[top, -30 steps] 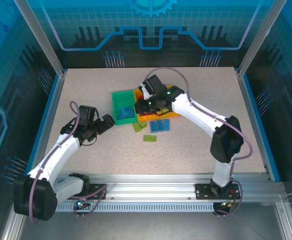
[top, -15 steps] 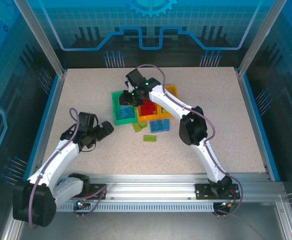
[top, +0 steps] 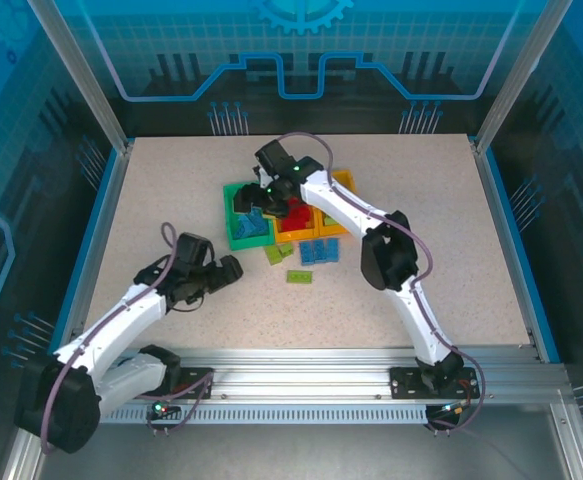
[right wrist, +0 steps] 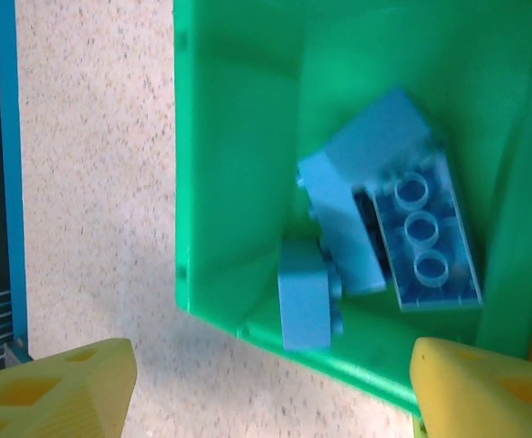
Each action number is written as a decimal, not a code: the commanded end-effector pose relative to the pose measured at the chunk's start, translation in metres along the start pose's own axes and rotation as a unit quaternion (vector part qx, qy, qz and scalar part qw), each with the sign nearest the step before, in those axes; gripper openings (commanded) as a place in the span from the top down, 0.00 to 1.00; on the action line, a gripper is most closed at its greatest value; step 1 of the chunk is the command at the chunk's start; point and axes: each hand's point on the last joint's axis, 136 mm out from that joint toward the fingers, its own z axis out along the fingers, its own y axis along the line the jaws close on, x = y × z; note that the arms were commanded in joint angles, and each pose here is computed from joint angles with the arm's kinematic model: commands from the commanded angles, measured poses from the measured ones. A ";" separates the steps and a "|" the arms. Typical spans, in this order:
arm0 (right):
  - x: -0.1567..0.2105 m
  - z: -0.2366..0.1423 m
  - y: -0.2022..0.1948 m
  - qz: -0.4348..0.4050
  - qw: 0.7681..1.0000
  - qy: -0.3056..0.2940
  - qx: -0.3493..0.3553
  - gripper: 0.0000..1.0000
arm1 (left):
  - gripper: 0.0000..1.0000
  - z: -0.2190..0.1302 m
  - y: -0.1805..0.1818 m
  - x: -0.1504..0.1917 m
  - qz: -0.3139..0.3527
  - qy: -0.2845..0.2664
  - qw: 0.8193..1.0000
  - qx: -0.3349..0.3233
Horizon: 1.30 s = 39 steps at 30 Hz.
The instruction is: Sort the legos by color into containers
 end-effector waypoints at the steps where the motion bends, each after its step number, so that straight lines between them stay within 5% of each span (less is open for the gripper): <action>1: -0.004 -0.071 0.030 -0.061 0.996 -0.064 -0.017 0.18 | 0.01 0.003 -0.026 -0.004 0.019 -0.011 1.000 0.006; 5: -0.001 -0.115 -0.030 -0.060 0.990 -0.105 0.077 0.16 | 0.01 0.015 -0.057 0.009 0.064 0.010 0.998 0.009; 8: 0.022 -0.132 -0.078 -0.018 0.990 -0.080 0.114 0.14 | 0.01 0.024 -0.067 0.013 0.083 0.020 0.996 -0.022; 14: 0.102 -0.117 -0.133 0.049 0.983 -0.024 0.176 0.02 | 0.01 0.030 -0.056 0.014 0.063 0.015 0.997 -0.041; 23: 0.158 -0.052 -0.120 0.049 0.977 0.030 0.205 0.00 | 0.01 0.015 -0.020 0.016 0.050 -0.005 0.996 -0.073; 39: 0.159 0.001 -0.139 0.033 0.949 0.075 0.304 0.03 | 0.01 0.007 0.006 0.019 0.022 -0.013 0.997 -0.071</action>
